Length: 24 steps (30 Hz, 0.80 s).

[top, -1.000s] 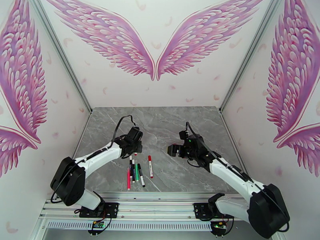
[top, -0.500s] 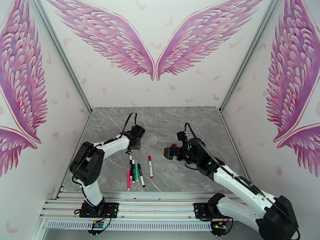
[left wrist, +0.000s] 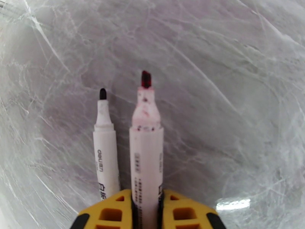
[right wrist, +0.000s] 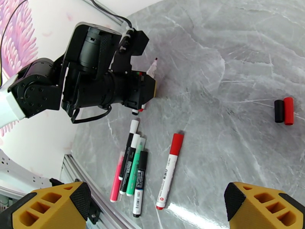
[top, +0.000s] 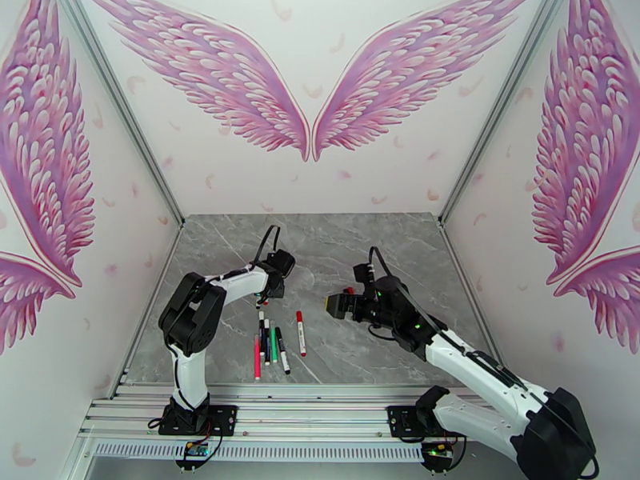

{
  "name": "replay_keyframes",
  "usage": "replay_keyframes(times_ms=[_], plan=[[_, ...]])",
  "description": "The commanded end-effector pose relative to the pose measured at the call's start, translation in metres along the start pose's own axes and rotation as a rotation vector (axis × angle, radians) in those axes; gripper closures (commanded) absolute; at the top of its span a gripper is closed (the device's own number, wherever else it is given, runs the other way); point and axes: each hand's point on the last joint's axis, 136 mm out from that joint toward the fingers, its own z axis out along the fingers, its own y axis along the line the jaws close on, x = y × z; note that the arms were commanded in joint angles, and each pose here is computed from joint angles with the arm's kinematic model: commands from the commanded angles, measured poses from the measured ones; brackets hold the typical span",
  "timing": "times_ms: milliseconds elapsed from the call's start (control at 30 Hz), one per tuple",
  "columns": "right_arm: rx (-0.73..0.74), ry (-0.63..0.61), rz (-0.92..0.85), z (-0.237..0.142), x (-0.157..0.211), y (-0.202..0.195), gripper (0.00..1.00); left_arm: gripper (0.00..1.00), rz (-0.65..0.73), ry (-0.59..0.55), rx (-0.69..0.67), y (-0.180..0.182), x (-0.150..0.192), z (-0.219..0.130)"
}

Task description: Open the pen caps

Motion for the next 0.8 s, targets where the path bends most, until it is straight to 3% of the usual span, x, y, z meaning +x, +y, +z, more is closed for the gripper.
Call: replay_keyframes(times_ms=[0,767], plan=[[-0.012,-0.011,0.005,0.004,-0.005,0.006,0.01,0.88,-0.016,-0.009,-0.034,0.006,-0.004,-0.002],[0.006,0.001,0.010,0.001,-0.001,0.003,0.01,0.69,-0.019,0.008,-0.034,0.009,0.008,-0.014]])
